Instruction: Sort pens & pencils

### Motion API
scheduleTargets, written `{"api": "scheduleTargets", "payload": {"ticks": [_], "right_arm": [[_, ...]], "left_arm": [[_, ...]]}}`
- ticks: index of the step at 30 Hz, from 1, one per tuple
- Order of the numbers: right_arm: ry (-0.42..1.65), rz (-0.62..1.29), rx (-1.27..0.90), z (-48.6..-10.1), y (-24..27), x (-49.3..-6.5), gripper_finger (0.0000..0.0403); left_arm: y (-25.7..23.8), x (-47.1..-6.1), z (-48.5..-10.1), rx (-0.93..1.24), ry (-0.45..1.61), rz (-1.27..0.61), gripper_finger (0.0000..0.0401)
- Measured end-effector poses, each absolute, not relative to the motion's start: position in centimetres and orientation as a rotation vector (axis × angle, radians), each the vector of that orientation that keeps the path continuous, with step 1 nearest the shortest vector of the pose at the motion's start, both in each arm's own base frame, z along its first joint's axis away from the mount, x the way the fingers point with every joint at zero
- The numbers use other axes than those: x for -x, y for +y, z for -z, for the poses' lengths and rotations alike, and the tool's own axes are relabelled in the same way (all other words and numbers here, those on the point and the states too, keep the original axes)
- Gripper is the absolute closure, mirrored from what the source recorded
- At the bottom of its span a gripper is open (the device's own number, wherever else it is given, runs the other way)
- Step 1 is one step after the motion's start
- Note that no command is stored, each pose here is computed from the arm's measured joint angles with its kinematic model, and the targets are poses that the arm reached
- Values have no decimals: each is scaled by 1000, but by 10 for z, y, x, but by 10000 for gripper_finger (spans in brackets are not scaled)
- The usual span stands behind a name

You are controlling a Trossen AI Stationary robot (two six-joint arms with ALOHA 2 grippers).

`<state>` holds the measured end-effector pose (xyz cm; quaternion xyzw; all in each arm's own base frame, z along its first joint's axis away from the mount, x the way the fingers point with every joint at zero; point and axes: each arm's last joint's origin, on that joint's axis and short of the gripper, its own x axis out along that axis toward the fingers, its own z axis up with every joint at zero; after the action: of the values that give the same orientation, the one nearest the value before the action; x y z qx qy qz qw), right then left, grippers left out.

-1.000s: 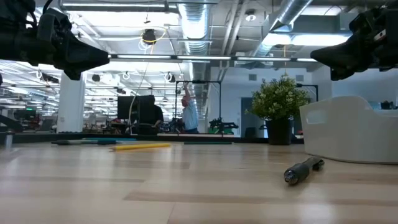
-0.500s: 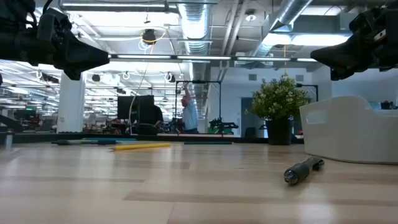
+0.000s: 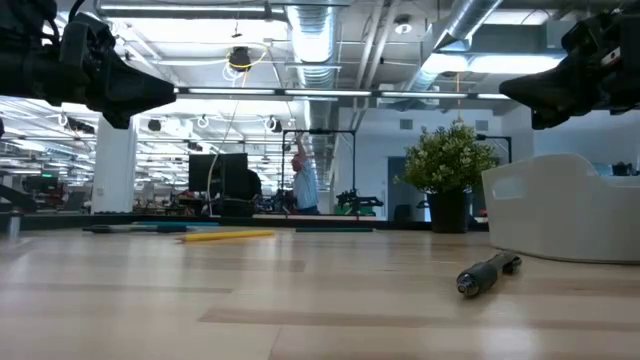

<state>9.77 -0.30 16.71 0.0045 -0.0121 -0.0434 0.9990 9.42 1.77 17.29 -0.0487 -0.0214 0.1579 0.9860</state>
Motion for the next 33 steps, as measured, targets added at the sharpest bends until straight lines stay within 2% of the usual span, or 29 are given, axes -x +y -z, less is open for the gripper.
{"api": "scheduleTargets", "payload": {"ticks": [10,16,33], "right_arm": [[-24,86,-9,-167,-3,-98,359],[-18,90,134,-167,-3,-98,359],[-25,89,70,-168,-3,-98,359]], "left_arm": [[18,-94,-173,59,-42,-325,282],[18,-94,-173,134,-55,-323,282],[18,-94,-173,163,-61,-324,282]]}}
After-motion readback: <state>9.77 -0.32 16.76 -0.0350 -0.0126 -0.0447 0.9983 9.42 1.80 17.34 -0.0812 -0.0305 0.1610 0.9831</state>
